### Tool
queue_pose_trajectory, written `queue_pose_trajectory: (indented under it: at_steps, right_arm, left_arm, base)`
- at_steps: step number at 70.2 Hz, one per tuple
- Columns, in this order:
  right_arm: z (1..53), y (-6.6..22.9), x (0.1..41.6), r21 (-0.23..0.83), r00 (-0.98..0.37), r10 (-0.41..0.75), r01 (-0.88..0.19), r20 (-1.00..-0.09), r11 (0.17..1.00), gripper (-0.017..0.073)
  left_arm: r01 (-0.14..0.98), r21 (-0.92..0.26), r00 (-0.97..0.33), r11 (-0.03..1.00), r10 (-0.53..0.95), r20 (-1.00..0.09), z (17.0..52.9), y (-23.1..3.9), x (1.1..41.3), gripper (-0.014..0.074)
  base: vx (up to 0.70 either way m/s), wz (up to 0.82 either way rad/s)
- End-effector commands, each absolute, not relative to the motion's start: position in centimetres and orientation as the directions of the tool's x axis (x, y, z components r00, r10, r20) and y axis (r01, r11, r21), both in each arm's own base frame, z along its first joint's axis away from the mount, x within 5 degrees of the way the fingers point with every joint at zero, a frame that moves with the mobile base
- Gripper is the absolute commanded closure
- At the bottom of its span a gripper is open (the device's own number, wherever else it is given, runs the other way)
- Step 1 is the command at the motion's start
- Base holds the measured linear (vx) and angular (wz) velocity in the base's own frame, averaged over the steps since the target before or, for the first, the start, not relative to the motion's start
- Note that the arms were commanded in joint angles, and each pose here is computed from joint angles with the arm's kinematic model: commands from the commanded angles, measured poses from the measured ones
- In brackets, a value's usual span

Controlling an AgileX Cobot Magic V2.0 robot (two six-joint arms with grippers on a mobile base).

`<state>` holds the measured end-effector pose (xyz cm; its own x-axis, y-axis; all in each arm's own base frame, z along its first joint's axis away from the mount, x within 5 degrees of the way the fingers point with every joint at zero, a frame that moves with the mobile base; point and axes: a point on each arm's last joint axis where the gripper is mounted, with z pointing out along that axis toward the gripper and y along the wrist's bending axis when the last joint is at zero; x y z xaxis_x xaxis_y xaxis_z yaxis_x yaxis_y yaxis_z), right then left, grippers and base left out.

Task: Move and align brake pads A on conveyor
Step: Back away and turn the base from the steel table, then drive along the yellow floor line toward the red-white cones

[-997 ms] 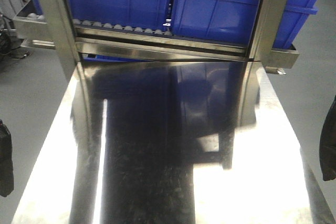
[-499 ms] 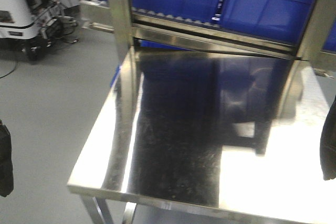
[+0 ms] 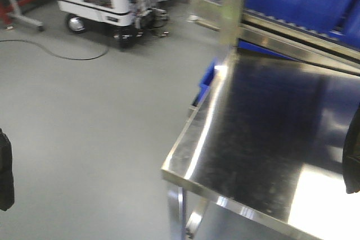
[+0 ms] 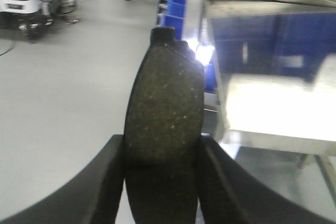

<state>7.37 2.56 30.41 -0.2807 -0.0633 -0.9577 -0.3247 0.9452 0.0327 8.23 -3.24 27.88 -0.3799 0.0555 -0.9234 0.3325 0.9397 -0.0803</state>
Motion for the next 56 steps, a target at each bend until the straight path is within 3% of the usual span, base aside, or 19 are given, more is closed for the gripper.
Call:
queue_pose_trajectory:
  at_steps: [1, 56]
  right_arm:
    - [32.18, 2.65, 7.49, 0.018, -0.164, -0.039, -0.336, -0.986, 0.942, 0.0562]
    - [32.18, 2.65, 7.49, 0.018, -0.164, -0.039, -0.336, -0.986, 0.942, 0.0562]
  left_arm:
    - [0.356, -0.084, -0.279, 0.931, 0.020, -0.960, 29.62, -3.48, 8.47, 0.0440]
    - [0.356, -0.084, -0.279, 0.931, 0.020, -0.960, 29.62, -3.48, 8.47, 0.0440]
  base:
    - [-0.03, 0.70]
    - [0.04, 0.64]
